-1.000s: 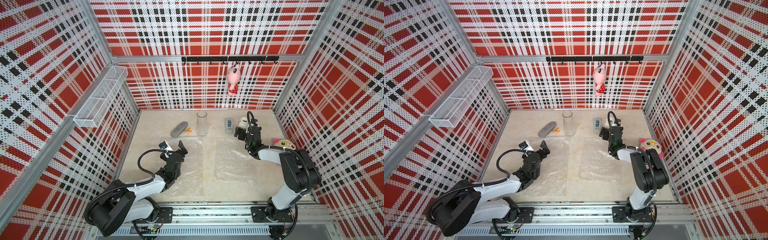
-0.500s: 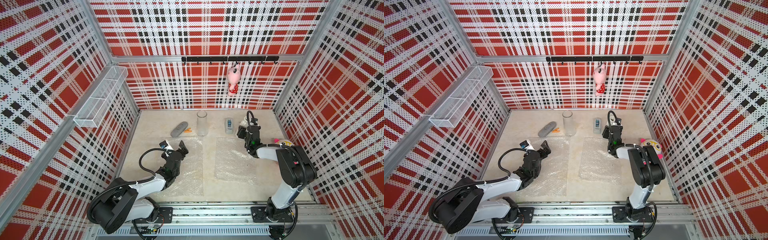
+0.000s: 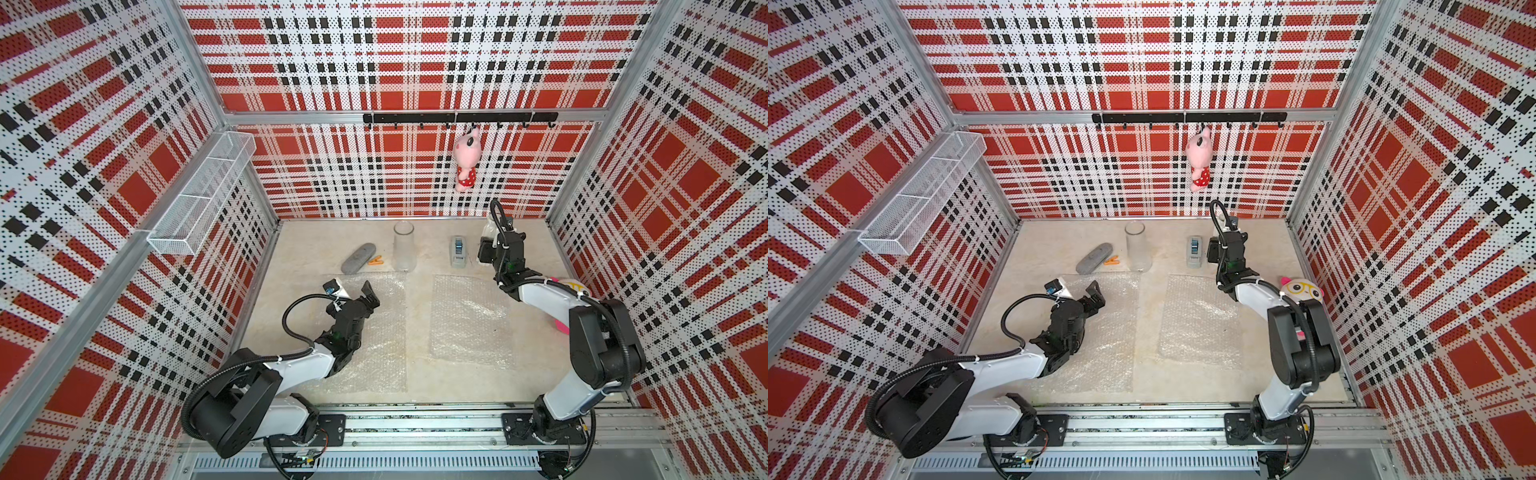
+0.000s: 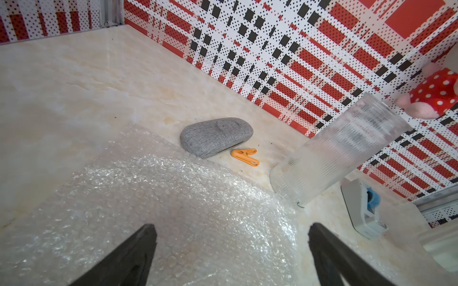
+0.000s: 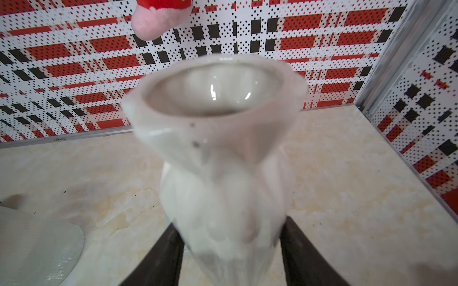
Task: Wrap vases in bubble wrap
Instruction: Pick up the vase from the center of the board.
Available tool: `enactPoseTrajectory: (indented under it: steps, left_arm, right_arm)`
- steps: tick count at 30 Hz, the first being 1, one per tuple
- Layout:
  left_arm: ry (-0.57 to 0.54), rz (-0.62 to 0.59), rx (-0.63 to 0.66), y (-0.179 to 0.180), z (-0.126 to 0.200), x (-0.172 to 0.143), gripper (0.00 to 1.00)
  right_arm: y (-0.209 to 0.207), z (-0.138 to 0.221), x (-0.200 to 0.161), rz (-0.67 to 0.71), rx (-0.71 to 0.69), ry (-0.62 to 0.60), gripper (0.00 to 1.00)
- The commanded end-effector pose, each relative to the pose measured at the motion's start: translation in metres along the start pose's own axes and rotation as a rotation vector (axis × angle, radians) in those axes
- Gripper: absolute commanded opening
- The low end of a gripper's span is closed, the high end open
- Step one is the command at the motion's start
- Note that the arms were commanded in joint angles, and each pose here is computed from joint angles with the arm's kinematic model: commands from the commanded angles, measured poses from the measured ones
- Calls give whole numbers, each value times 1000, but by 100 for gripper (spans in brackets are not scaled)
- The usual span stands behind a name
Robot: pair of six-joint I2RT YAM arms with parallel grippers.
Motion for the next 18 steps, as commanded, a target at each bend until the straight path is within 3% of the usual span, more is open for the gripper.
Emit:
enactPoseTrajectory:
  steps: [1, 8, 18]
  left_arm:
    - [28, -5, -62, -16, -5, 1, 99]
    - [68, -29, -126, -31, -4, -6, 100]
    - [35, -44, -124, -29, 3, 1, 100]
  right_arm:
    - [-6, 29, 36, 59, -38, 22, 25]
    - [-16, 86, 18, 151, -20, 289, 24]
    - [15, 113, -82, 372, 74, 658, 20]
Point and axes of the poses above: each gripper's point midway between its finger pads, its own z axis back along the fingers, its own y axis along the line the jaws close on, x = y × z, the point moved 4 cm from there along z, back along the fingers, and after that the axes turned 1 degree about -z, right-handed, at the moved point
